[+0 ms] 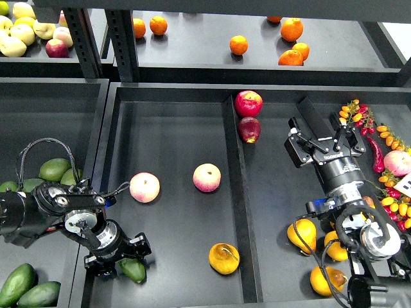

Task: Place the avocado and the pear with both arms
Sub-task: 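Lower the left gripper onto the green avocado and close on it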

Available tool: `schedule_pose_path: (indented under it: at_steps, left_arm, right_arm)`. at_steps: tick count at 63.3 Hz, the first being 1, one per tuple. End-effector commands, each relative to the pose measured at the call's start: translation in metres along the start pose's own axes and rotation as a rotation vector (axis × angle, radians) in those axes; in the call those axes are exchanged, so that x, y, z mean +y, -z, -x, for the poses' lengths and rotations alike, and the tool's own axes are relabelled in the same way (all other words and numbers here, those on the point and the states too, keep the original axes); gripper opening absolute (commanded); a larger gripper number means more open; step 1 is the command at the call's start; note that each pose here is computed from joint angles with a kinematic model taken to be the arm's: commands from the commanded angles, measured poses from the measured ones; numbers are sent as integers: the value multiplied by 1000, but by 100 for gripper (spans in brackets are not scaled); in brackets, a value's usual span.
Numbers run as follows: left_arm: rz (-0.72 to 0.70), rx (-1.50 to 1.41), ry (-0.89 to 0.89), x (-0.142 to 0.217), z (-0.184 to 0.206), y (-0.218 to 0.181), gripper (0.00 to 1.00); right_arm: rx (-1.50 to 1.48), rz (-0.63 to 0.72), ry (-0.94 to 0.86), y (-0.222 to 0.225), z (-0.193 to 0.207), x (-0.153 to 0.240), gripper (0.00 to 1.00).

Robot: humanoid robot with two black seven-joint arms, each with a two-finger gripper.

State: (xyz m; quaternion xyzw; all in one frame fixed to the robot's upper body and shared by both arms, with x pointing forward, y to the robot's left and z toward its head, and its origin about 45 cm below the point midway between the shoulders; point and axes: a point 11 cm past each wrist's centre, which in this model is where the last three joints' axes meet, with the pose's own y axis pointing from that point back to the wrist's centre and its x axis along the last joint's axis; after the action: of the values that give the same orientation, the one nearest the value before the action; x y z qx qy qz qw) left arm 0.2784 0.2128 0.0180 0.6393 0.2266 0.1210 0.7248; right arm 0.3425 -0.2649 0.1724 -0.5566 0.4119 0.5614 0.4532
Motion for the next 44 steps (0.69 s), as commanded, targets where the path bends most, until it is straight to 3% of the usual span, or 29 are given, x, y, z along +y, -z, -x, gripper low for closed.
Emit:
schedule_pose_path:
  at_steps: [1, 10, 26, 44]
  left_arm:
    - [6, 4, 7, 0, 1, -1, 62]
    - [12, 3, 13, 1, 2, -3, 59]
    - [53, 7, 40, 6, 3, -14, 32]
    - [94, -33, 19, 30, -8, -36, 30]
  right_arm:
    - [0, 0, -2, 0, -1, 0, 100]
    - [-1, -1, -3, 0, -1, 1, 100]
    - [-1, -2, -4, 0, -2, 2, 100]
    - [0, -2, -2, 0, -2, 2, 100]
